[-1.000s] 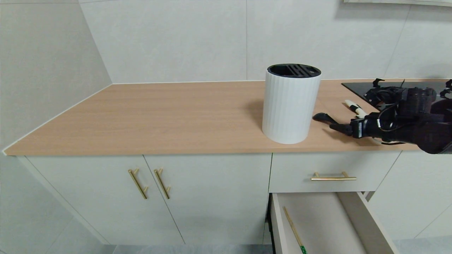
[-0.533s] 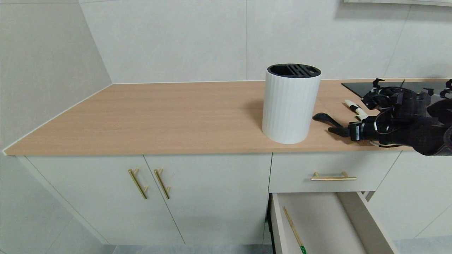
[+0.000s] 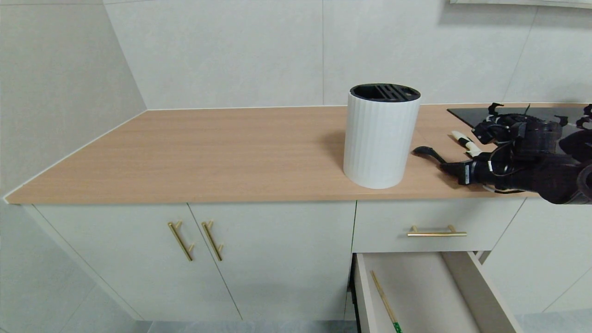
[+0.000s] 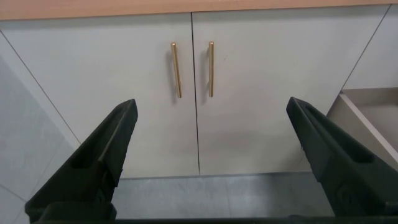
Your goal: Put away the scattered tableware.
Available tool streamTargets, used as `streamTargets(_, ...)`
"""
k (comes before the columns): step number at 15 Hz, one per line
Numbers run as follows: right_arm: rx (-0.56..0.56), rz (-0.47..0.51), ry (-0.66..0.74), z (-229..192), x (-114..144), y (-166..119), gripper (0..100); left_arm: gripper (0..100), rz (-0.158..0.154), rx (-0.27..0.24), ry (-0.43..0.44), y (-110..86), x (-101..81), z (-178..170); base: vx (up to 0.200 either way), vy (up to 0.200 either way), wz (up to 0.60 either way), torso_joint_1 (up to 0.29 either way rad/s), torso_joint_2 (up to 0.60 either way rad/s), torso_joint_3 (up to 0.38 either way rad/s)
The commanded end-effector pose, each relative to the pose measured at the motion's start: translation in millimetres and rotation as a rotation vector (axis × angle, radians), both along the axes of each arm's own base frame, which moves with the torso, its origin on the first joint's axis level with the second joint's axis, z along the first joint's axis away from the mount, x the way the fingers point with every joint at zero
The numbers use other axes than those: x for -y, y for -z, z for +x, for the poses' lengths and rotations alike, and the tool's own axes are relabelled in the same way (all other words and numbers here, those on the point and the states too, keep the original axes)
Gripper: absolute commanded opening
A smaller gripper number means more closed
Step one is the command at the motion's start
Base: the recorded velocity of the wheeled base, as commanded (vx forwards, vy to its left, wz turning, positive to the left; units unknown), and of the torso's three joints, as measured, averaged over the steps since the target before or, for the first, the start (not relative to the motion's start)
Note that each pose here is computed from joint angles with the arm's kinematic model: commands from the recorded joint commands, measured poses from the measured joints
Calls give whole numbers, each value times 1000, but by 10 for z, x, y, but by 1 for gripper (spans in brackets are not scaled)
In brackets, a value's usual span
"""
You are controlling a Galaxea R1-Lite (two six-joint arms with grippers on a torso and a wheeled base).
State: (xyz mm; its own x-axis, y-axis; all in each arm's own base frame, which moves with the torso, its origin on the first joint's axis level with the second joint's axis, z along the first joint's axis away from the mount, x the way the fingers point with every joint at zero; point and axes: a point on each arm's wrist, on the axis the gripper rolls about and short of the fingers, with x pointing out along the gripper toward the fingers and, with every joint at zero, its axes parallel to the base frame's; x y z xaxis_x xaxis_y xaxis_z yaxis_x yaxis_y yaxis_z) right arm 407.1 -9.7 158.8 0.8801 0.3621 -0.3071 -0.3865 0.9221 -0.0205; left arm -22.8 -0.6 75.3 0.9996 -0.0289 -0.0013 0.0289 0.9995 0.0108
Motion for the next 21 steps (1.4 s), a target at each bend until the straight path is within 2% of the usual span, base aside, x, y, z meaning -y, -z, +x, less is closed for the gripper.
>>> streamTargets(1,-3,0,-7,-7,-26,2,0,100,0,0,0,0,0,0,0,0,0,0,0,0)
streamTargets(8,30,8,-14,-148,-79,-233,0,100,0,0,0,0,0,0,0,0,0,0,0,0)
streamTargets(11,-30,20,4,-488,-237,-648,0,100,0,0,0,0,0,0,0,0,0,0,0,0)
streamTargets(14,-93,-2,69,-809,-434,-857,0,100,0,0,0,0,0,0,0,0,0,0,0,0)
streamTargets(15,-130,-29,129,-1003,-555,-944,0,100,0,0,0,0,0,0,0,0,0,0,0,0)
streamTargets(17,-192,-9,214,-1261,-681,-1011,0,100,0,0,0,0,0,0,0,0,0,0,0,0)
streamTargets(18,-193,-6,221,-1285,-683,-1017,0,100,0,0,0,0,0,0,0,0,0,0,0,0)
streamTargets(21,-202,-16,226,-1705,-663,-962,0,100,0,0,0,0,0,0,0,0,0,0,0,0)
